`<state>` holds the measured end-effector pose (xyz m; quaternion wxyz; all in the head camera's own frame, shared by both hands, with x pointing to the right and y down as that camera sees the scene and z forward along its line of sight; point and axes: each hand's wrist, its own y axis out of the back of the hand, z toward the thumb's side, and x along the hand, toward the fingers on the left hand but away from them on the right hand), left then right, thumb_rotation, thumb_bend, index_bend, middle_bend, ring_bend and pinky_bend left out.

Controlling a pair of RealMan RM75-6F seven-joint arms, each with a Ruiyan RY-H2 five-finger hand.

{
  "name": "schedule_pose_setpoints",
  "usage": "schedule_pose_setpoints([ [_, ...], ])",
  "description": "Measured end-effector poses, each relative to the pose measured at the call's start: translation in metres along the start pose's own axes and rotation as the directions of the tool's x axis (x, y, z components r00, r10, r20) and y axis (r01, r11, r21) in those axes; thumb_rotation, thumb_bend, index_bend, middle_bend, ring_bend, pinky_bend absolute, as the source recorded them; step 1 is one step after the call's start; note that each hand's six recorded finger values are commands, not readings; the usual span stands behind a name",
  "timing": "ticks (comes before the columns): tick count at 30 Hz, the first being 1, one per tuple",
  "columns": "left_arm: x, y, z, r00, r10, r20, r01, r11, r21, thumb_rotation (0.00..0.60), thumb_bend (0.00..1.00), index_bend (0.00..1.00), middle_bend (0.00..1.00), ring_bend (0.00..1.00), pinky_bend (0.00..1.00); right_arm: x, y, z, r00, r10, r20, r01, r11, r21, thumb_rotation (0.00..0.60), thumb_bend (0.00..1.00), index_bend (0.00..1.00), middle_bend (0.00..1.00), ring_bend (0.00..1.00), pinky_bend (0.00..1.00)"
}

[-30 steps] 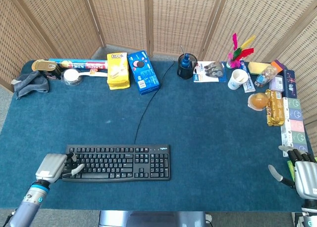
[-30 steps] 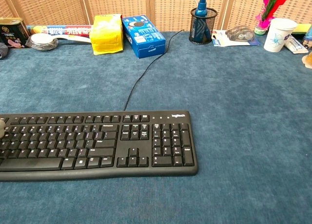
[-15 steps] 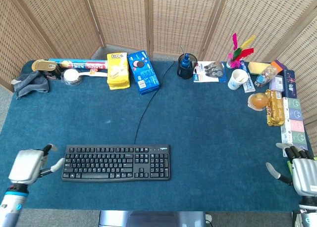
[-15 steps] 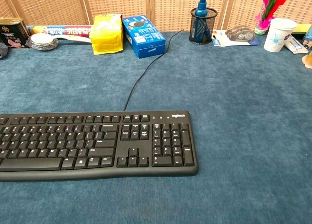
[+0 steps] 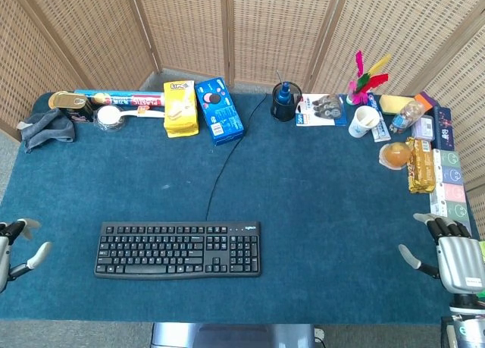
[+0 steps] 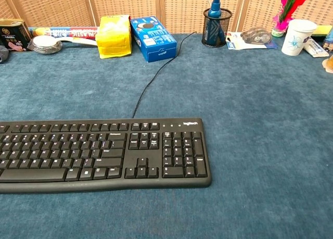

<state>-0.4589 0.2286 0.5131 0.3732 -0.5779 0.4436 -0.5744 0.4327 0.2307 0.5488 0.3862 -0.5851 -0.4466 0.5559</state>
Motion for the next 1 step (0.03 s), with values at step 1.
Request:
schedule_pose_setpoints([
  [1, 0.0002, 0.0001, -0.0001, 1.000, 0.000, -0.001, 0.000, 1.000, 0.000, 0.000, 0.15, 0.40, 0.53, 0.44, 0.43, -0.0002, 0.0002, 0.0003, 1.000, 0.000, 0.000, 0.000, 1.000, 0.001, 0.000, 0.30, 0.26, 0.30, 0.28, 0.27],
])
